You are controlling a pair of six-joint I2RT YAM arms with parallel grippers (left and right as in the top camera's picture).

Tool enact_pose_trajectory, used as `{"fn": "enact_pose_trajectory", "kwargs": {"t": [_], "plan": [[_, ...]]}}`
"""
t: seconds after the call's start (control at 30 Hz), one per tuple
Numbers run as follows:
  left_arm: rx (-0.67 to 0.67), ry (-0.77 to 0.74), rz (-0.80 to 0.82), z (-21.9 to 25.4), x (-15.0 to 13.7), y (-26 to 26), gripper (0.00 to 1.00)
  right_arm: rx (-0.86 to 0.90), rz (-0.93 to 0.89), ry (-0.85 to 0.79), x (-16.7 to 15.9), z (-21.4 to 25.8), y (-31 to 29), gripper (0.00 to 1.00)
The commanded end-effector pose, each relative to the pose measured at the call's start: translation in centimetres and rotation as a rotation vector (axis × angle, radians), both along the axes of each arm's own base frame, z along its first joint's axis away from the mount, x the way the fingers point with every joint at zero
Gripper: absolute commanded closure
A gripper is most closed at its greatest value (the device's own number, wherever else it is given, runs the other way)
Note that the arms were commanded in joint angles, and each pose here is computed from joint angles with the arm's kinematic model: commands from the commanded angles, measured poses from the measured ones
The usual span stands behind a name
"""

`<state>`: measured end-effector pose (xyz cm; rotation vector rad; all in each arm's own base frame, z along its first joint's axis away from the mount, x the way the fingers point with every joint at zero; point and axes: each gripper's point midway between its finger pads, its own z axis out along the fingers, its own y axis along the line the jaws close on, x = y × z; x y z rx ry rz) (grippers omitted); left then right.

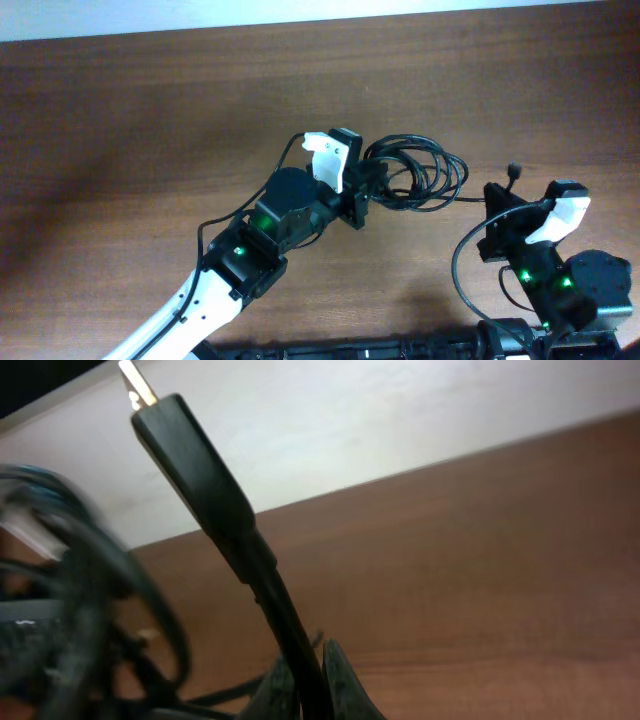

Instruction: Untangle cables

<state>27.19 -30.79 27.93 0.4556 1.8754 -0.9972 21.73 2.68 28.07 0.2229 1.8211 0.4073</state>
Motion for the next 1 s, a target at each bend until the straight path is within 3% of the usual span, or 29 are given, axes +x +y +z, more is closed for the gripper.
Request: {"fn": "enact_pose_trajectory", "kwargs": {"t": [0.0, 0.07, 0.1, 0.17, 0.23, 0.6, 0.67, 0.73, 0.83, 0.87, 0.97], "plan": [[-0.077, -0.099, 0.054, 3.3, 1.1, 0.7, 1.00, 0.007, -0.218, -0.021, -0.1, 0.8, -3.7, 0.96], [-0.123, -0.145, 0.051, 4.9, 1.2, 0.6, 1.00, 0.008, -0.211, -0.027, -0.1, 0.9, -3.5, 0.92], [-0.123, -0.146, 0.055, 4.9, 1.3, 0.6, 1.00, 0.005, -0.202, -0.027, -0.1, 0.9, -3.4, 0.79], [-0.102, -0.167, 0.050, 4.8, 1.2, 0.6, 1.00, -0.133, -0.084, -0.059, 0.0, 1.3, -1.9, 0.38], [-0.103, -0.167, 0.050, 4.9, 1.3, 0.6, 1.00, -0.204, 0.056, -0.108, -0.1, 1.9, 0.2, 0.24], [-0.135, -0.146, -0.196, 5.0, -2.4, -1.6, 1.00, -0.198, 0.197, -0.206, -0.5, 3.9, 2.6, 0.18], [-0.146, -0.142, -0.264, 5.1, -3.5, -2.1, 1.00, -0.199, 0.196, -0.210, -0.5, 4.0, 2.6, 0.18], [-0.164, -0.125, -0.434, 5.2, -6.3, -2.9, 1.00, -0.201, 0.182, -0.209, -0.4, 4.0, 2.4, 0.19], [-0.181, -0.110, -0.584, 5.3, -8.9, -3.2, 1.00, -0.133, 0.056, -0.155, 0.0, 3.3, 0.5, 0.18], [-0.185, -0.111, -0.611, 5.4, -9.4, -3.1, 1.00, -0.069, -0.064, -0.092, 0.1, 2.2, -1.4, 0.19], [-0.155, -0.323, -0.596, 7.4, -9.8, -2.2, 1.00, -0.003, -0.276, 0.018, -0.4, -0.2, -4.6, 0.18]]}}
